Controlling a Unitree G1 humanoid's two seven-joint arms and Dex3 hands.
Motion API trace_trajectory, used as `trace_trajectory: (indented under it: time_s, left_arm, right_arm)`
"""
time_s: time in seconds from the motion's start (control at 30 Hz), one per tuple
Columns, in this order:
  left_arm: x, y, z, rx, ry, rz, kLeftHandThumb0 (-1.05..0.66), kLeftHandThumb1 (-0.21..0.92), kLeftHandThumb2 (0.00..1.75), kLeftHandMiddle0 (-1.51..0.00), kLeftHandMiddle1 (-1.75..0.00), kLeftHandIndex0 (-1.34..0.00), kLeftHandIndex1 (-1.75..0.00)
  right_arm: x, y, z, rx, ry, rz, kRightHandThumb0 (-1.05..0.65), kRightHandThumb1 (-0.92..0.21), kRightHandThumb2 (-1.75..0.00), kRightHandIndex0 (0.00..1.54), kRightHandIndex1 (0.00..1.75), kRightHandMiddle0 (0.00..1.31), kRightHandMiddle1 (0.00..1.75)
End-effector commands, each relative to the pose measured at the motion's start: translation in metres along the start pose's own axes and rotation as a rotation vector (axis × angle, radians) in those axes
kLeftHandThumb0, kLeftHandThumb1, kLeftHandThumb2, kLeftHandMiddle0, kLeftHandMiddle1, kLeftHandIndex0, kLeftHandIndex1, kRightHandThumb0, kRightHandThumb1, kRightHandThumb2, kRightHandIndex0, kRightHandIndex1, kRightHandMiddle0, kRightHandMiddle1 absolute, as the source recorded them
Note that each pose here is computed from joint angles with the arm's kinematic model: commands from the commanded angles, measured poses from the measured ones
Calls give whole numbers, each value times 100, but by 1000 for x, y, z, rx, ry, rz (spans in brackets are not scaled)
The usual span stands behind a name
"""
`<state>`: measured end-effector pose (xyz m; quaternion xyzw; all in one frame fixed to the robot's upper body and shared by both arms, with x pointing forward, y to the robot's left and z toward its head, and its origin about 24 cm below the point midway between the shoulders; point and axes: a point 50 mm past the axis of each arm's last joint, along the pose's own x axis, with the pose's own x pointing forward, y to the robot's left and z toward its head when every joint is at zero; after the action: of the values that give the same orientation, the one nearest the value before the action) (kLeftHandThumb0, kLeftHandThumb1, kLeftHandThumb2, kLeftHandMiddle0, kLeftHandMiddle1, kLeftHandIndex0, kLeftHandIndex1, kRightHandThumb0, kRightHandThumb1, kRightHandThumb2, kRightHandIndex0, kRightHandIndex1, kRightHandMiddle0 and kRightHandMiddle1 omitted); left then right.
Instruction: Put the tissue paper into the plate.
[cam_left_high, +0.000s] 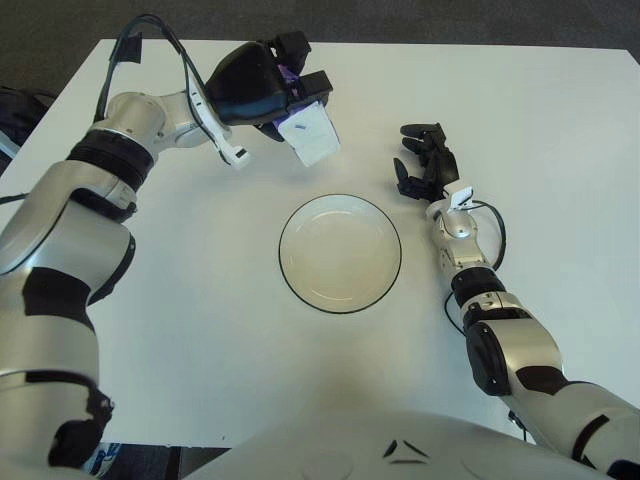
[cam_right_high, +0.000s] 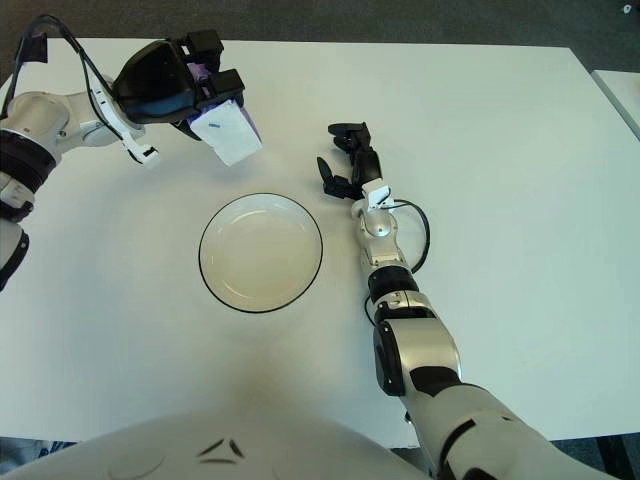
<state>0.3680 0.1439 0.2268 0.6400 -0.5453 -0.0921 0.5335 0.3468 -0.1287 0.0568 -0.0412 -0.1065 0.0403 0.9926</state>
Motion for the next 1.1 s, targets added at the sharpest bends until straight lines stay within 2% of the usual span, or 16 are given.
trace_trajectory:
  time_s: [0.0,0.3,0.57,1.07]
  left_arm:
    - [-6,0,-5,-145,130,65,0,10,156,-78,-170,-55,-175]
    - [-4,4,-13,-263,228,54,0,9,157,-79,-171,-56,-175]
    - [-3,6,-16,-329,275,73,0,9,158,-79,-171,-56,-175]
    - [-5,9,-15,-423,307,49,0,7,159,-79,-171,-57,-175]
  right_arm:
    - [-97,4,-103,30,558,10,-41,-54,-89,36,88,10,127]
    - [-98,4,-103,24,562,8,-40,-54,-89,36,89,8,128]
    - [-99,3,-104,25,570,8,-38,-56,-90,36,88,7,126]
    - [-100,2,-104,30,569,1,-40,-54,-90,33,87,9,123]
